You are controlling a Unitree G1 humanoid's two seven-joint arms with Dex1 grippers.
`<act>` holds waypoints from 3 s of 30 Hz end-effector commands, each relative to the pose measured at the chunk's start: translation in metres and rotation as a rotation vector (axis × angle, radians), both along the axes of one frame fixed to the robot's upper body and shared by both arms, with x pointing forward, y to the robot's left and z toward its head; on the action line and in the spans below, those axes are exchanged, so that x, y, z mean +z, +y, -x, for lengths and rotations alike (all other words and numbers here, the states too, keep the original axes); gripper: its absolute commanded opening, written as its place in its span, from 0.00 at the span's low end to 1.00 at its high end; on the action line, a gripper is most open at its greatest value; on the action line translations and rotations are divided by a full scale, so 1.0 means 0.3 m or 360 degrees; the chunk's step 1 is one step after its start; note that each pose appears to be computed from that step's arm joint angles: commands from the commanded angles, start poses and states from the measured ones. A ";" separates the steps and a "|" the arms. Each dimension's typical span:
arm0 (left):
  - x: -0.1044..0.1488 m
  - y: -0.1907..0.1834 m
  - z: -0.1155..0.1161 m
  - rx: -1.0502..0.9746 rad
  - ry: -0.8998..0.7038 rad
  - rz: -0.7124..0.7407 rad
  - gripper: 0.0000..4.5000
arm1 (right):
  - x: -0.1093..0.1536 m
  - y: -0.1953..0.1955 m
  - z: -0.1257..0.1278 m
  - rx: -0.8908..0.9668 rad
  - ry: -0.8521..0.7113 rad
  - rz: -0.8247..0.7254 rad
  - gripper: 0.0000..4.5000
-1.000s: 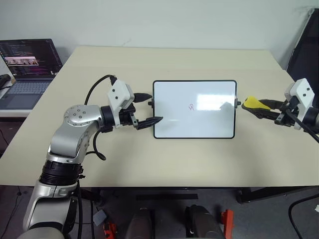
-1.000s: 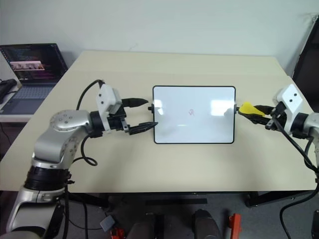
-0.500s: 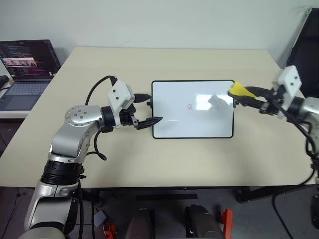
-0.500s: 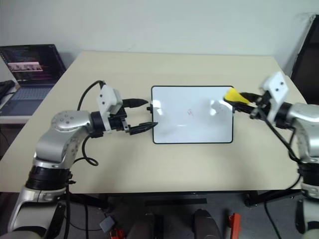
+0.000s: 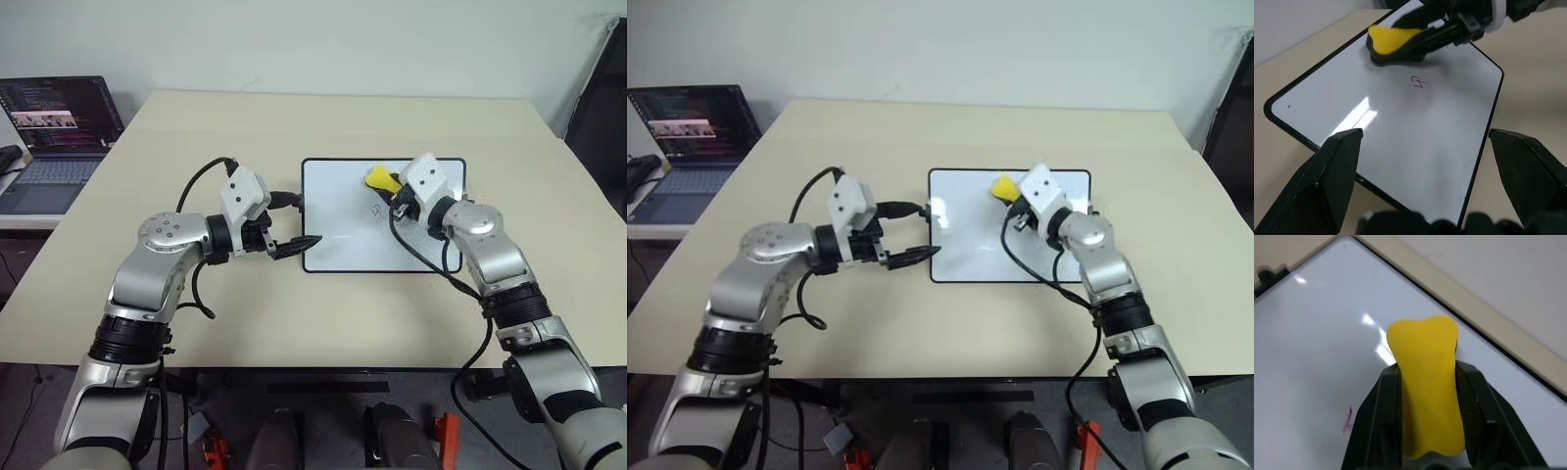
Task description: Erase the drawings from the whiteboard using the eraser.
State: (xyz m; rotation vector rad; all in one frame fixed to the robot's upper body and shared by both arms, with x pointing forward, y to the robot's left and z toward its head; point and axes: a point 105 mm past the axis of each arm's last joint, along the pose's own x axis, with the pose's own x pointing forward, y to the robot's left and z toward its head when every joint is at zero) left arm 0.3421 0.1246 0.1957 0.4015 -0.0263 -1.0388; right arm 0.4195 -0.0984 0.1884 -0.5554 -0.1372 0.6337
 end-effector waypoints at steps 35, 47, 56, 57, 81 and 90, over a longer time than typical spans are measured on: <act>0.057 -0.010 0.004 -0.0021 -0.0091 0.0014 1.00 | -0.237 -0.076 -0.018 -0.0105 0.0179 0.0304 0.25; 0.062 -0.009 0.004 -0.0023 -0.0096 0.0010 1.00 | -0.363 0.000 0.161 0.0365 0.0541 0.0389 0.25; 0.081 -0.007 0.001 -0.0032 -0.0120 0.0003 1.00 | -0.102 -0.048 0.204 0.0487 0.0433 0.0056 0.25; 0.085 -0.002 0.002 -0.0029 -0.0126 -0.0001 1.00 | -0.051 -0.086 0.236 0.0512 0.0434 0.0006 0.25; 0.103 -0.011 -0.005 -0.0052 -0.0164 -0.0011 1.00 | 0.135 -0.679 0.346 -0.0223 0.0374 -0.0015 0.25; 0.116 -0.011 -0.019 -0.0012 -0.0200 0.0003 1.00 | 0.172 -0.641 0.277 -0.0219 0.0278 -0.0040 0.25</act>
